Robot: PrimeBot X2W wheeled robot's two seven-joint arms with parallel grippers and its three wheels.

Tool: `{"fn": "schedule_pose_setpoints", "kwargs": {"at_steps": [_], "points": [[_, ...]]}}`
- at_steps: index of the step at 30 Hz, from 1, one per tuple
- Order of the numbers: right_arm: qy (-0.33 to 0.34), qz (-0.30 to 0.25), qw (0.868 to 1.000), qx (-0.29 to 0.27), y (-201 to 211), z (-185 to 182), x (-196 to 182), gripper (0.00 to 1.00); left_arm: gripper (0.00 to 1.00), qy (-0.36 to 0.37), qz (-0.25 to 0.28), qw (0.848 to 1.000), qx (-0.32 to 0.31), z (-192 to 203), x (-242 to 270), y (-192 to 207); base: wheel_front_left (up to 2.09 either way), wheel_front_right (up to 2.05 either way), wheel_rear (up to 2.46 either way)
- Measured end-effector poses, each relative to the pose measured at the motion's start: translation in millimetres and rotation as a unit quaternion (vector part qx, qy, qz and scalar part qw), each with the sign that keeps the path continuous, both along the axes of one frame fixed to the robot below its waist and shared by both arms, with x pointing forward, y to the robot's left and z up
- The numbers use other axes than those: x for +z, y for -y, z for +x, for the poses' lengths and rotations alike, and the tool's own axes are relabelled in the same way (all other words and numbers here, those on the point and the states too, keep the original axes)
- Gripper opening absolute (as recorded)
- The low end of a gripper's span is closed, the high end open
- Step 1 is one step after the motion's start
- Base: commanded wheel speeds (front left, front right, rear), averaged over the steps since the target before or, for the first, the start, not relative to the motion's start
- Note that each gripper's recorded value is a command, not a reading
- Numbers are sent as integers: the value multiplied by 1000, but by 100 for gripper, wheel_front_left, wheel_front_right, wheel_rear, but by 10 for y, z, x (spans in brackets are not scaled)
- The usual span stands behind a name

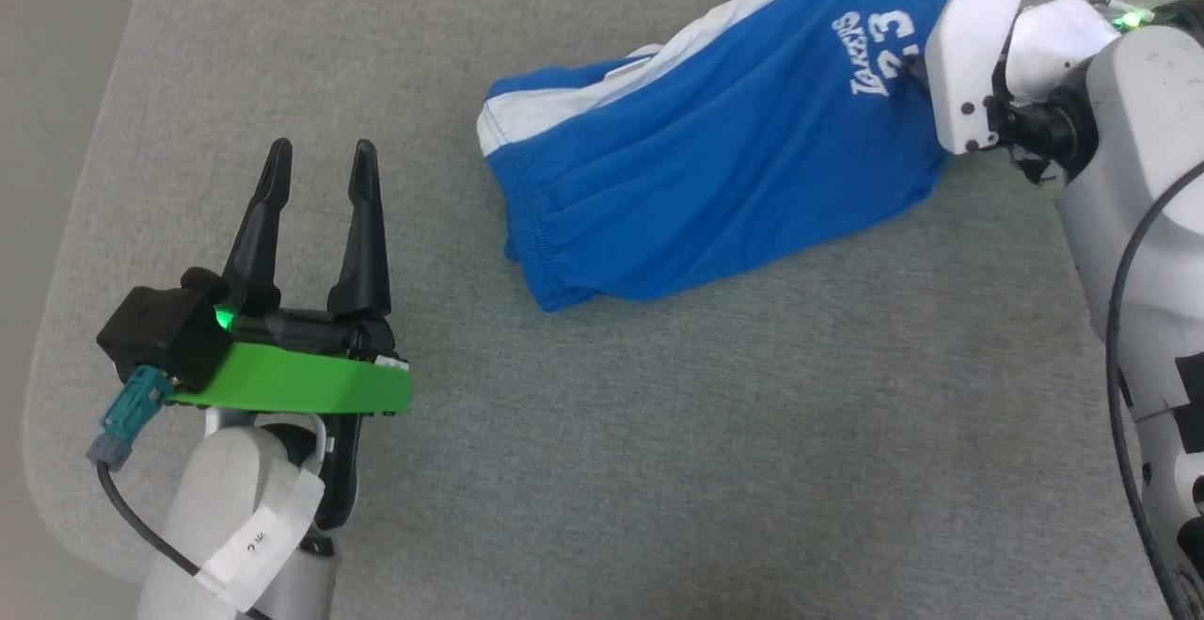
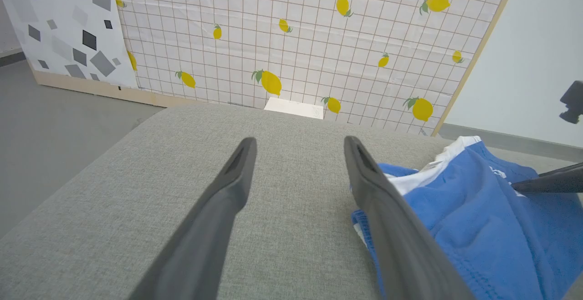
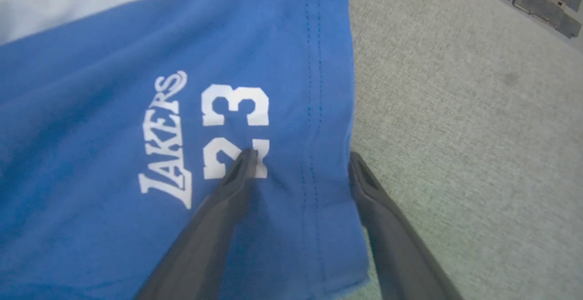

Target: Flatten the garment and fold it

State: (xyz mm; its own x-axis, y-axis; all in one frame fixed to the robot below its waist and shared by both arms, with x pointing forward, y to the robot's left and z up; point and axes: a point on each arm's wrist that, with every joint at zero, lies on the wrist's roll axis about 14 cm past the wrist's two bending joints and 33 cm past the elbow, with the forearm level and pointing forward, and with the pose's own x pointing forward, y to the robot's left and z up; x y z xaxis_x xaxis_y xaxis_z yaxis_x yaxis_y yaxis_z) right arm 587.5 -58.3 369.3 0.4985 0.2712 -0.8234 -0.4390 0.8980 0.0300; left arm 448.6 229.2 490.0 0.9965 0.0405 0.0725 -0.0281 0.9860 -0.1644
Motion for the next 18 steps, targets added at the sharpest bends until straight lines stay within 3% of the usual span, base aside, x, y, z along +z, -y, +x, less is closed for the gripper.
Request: {"fn": "schedule_pose_setpoints", "kwargs": {"at_steps": [6, 7, 8, 18], "points": [[-22, -8, 1000, 11, -70, 23, -57, 100, 100, -12, 1, 1000, 13, -19, -95, -78, 0, 0, 0], [-24, -9, 1000, 10, -66, 22, -51, 34, 100, -12, 4, 1000, 13, -18, -96, -79, 0, 0, 0], [-26, -9, 1000, 9, -62, 19, -46, 0, 100, -11, 5, 1000, 12, -17, -96, -76, 0, 0, 0], [-16, 6, 1000, -12, 43, -37, 113, 0, 100, 3, 7, 1000, 5, -14, 1, -37, 0, 0, 0]]}}
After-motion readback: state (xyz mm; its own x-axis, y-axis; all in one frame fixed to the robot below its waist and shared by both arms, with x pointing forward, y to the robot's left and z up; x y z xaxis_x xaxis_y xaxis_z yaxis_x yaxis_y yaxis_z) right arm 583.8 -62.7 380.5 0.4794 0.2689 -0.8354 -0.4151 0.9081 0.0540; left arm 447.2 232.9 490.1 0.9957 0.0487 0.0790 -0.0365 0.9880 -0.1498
